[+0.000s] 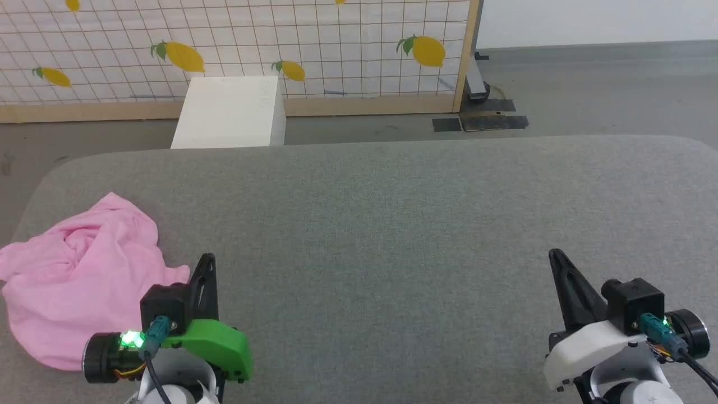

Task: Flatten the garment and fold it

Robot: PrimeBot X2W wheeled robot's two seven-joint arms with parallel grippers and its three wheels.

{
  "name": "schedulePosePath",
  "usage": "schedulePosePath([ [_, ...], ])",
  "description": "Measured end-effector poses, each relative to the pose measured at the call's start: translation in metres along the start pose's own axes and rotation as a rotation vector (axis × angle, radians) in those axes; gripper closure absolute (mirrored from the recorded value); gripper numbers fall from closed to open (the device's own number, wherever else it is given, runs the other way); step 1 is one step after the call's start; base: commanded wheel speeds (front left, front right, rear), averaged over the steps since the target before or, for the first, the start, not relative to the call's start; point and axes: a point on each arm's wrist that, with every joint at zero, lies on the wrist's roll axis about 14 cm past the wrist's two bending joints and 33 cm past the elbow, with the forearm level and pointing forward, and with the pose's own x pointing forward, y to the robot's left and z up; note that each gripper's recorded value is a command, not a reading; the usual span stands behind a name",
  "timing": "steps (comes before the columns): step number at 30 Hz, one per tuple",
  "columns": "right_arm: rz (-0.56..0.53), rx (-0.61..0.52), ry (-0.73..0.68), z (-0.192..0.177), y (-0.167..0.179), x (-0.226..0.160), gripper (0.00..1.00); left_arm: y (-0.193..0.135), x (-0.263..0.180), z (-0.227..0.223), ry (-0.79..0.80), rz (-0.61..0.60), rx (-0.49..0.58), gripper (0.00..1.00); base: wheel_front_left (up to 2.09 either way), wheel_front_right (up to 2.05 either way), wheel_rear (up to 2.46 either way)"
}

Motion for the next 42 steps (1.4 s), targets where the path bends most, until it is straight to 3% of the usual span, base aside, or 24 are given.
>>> schedulePosePath([
  [17, 0.000, 0.000, 0.000, 0.000, 0.000, 0.000, 1.00, 0.000, 0.000, 0.000, 0.000, 0.000, 0.000, 1.00, 0.00, 0.00, 0.00],
  [18, 0.000, 0.000, 0.000, 0.000, 0.000, 0.000, 0.00, 0.000, 0.000, 0.000, 0.000, -0.001, -0.001, 0.00, 0.00, 0.00, 0.00],
  [42, 0.052, 0.018, -0.026, 0.003, 0.016, 0.012, 0.00, 0.019, -0.013, -0.004, -0.005, 0.069, -0.028, 0.00, 0.00, 0.00, 0.00],
])
